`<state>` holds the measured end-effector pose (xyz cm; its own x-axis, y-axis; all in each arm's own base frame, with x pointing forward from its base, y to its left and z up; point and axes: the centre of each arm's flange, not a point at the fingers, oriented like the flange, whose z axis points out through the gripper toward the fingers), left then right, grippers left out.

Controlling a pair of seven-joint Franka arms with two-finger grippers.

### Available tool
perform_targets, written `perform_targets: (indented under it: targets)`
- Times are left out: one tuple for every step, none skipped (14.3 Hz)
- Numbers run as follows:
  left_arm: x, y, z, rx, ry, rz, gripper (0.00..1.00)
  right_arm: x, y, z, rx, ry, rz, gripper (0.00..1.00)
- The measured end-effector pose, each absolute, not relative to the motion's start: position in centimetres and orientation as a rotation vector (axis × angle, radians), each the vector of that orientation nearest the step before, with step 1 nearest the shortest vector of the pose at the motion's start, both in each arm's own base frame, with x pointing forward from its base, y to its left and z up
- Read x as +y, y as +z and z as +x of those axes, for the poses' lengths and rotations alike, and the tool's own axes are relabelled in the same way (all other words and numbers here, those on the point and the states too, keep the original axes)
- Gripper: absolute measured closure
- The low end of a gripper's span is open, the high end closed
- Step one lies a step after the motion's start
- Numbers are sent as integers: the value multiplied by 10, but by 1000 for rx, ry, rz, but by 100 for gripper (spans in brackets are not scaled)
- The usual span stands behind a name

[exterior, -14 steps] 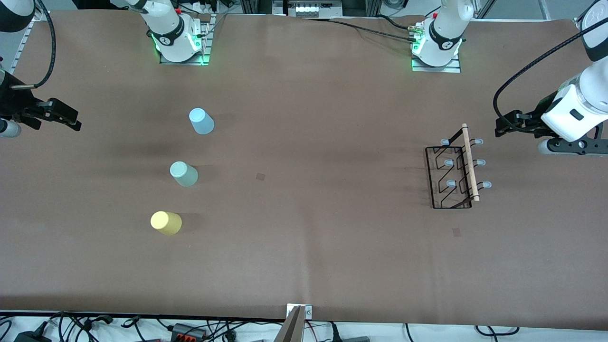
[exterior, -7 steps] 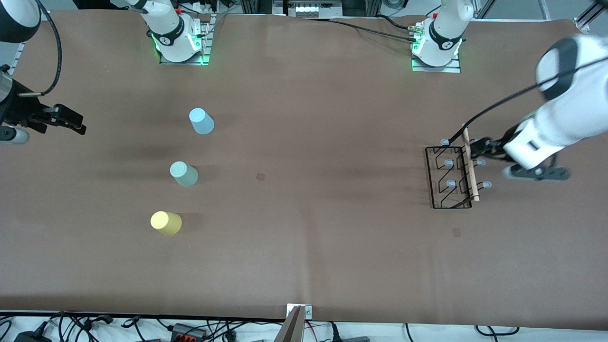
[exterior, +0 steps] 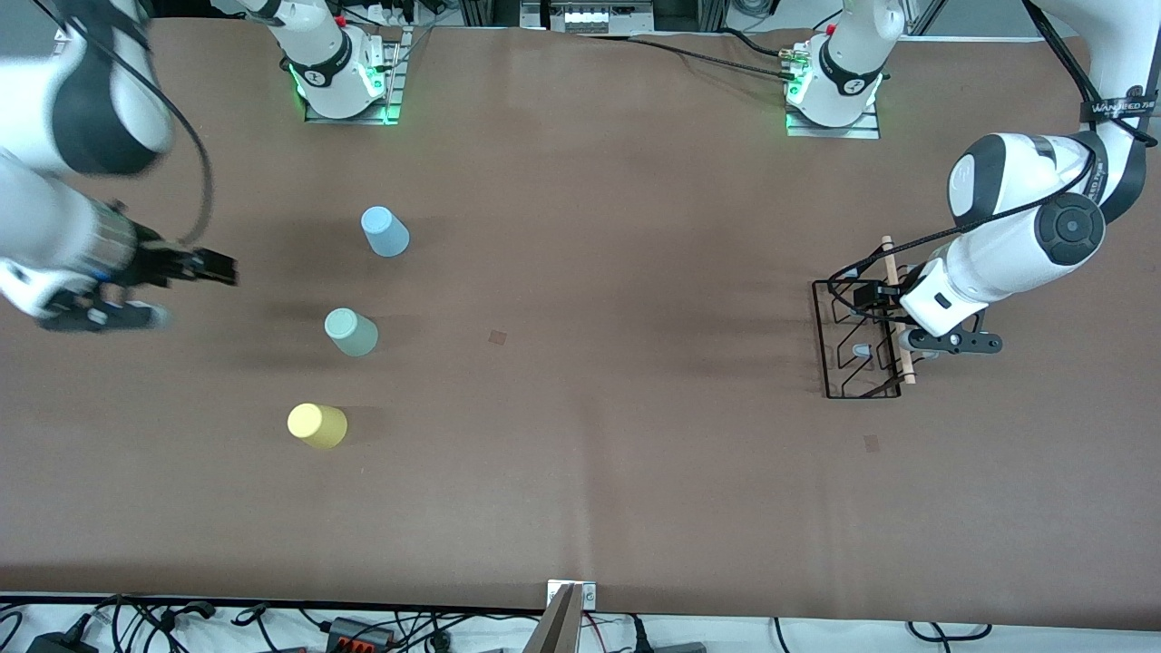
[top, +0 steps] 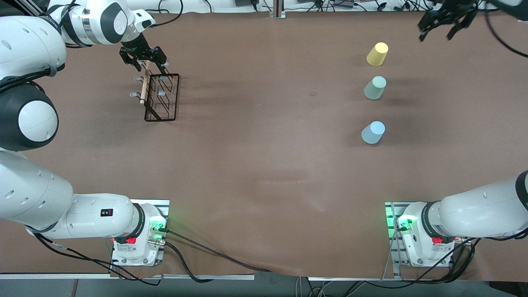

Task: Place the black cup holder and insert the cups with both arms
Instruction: 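Grasp the rack dowel with the left gripper while the right gripper reaches the teal cup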

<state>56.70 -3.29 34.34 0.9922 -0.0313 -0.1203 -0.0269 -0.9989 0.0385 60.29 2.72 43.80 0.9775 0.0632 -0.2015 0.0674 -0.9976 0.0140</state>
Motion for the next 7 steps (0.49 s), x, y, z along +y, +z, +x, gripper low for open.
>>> perform_targets:
  targets:
    - [-32, 343, 565, -43, -193, 3099, 0, 39, 418, 608, 118, -350, 3095, 0]
    - [-31, 343, 565, -40, -192, 3099, 0, 52, 403, 611, 122, -370, 3086, 0]
    - [-30, 344, 564, -37, -191, 3100, 0, 65, 393, 613, 112, -373, 3080, 0]
    - [-28, 343, 564, -33, -192, 3100, 4, 76, 386, 615, 110, -361, 3078, 0]
    - [-27, 342, 563, -27, -198, 3100, 9, 84, 379, 618, 105, -343, 3078, 0]
    - [-26, 339, 561, -22, -208, 3099, 9, 90, 372, 621, 89, -323, 3079, 0]
    - [-25, 337, 559, -18, -217, 3099, 16, 97, 362, 623, 59, -316, 3076, 0]
